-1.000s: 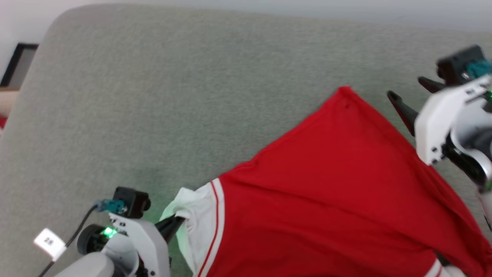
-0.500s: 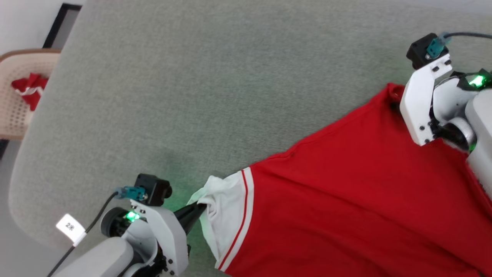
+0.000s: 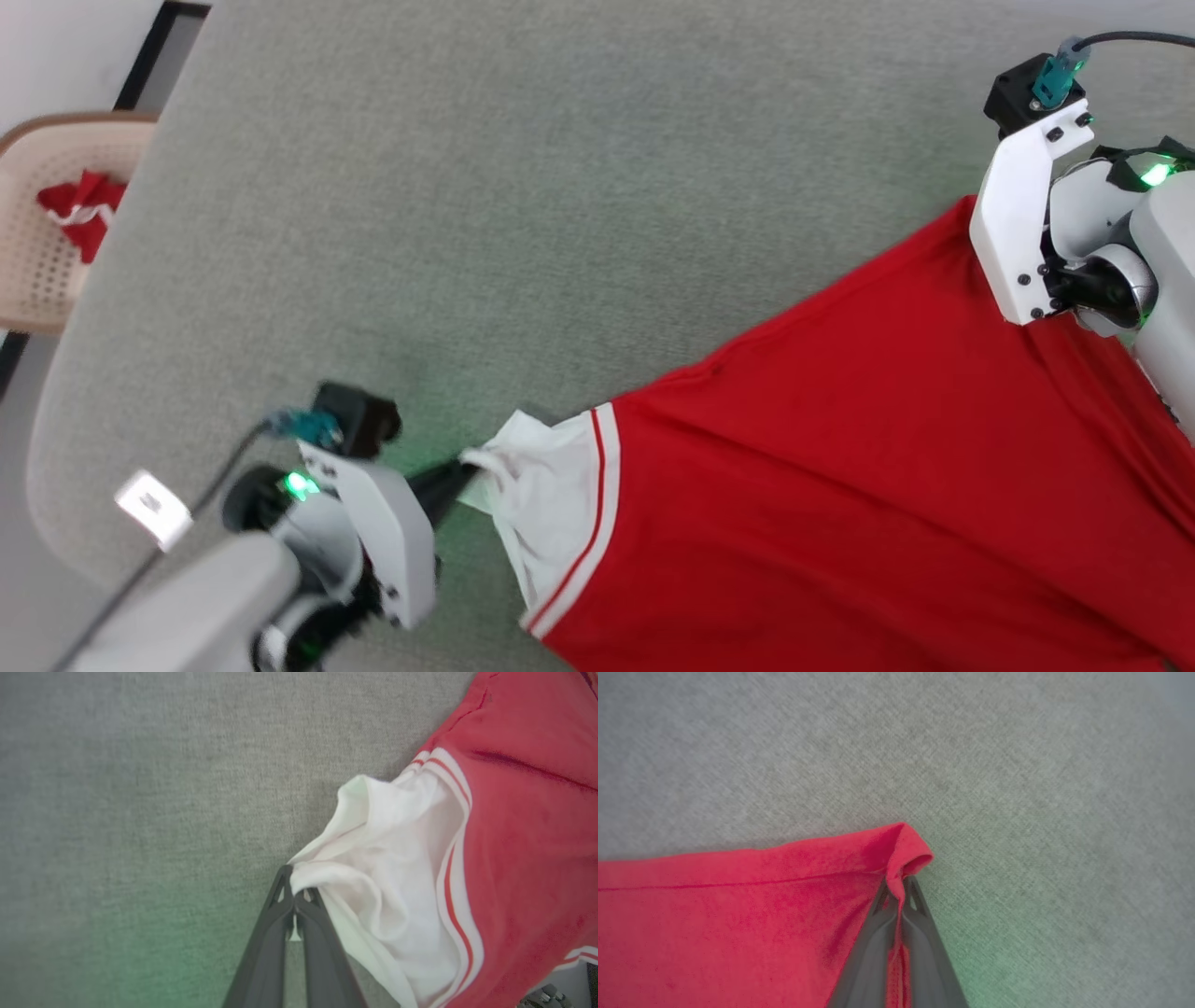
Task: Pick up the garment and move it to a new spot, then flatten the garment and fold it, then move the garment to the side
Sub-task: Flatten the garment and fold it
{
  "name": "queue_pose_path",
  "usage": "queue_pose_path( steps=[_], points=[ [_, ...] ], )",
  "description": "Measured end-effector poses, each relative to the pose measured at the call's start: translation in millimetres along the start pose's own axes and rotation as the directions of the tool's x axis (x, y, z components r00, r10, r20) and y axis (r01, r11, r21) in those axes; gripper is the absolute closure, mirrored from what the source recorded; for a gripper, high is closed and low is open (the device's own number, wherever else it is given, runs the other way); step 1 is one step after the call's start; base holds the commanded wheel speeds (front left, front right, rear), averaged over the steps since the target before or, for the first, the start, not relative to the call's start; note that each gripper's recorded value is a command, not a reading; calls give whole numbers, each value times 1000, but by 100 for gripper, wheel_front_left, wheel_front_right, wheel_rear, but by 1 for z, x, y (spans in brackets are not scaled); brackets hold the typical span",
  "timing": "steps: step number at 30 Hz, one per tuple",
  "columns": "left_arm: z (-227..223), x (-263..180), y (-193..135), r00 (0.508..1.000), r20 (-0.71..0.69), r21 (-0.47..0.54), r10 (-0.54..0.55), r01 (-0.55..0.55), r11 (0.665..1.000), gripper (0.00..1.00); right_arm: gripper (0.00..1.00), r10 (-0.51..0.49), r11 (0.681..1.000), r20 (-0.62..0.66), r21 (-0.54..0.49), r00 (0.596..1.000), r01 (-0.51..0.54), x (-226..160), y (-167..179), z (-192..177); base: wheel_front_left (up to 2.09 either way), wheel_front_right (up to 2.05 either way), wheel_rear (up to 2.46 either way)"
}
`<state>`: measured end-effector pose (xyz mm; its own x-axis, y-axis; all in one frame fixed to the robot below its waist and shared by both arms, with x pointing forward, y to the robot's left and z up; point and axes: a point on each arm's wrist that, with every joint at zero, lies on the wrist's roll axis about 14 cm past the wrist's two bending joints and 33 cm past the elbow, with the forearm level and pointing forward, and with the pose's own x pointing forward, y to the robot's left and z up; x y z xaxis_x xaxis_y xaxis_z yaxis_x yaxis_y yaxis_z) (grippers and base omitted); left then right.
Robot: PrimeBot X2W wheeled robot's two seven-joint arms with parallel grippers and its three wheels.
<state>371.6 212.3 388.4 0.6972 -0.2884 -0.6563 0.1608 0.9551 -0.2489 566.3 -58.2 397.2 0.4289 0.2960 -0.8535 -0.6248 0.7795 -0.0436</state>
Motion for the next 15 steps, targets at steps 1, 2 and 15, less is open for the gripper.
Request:
queue_pose_path(
  steps=[1, 2, 15],
  points=[
    [7, 0, 1, 1000, 4, 20, 0, 0, 1000, 100, 100, -4, 1000, 7, 4, 1000, 4, -3, -2, 0, 0, 0, 0],
    [17, -1, 3, 1000, 14, 42, 1, -2, 999, 100, 100, -11, 1000, 21, 8, 1000, 11, -7, -5, 1, 0, 0, 0],
    [193, -28, -6, 971, 234, 309, 38, -111, 944, 100, 100, -170, 985, 343, 93, 924, 147, -113, -62, 52, 0, 0, 0]
  ],
)
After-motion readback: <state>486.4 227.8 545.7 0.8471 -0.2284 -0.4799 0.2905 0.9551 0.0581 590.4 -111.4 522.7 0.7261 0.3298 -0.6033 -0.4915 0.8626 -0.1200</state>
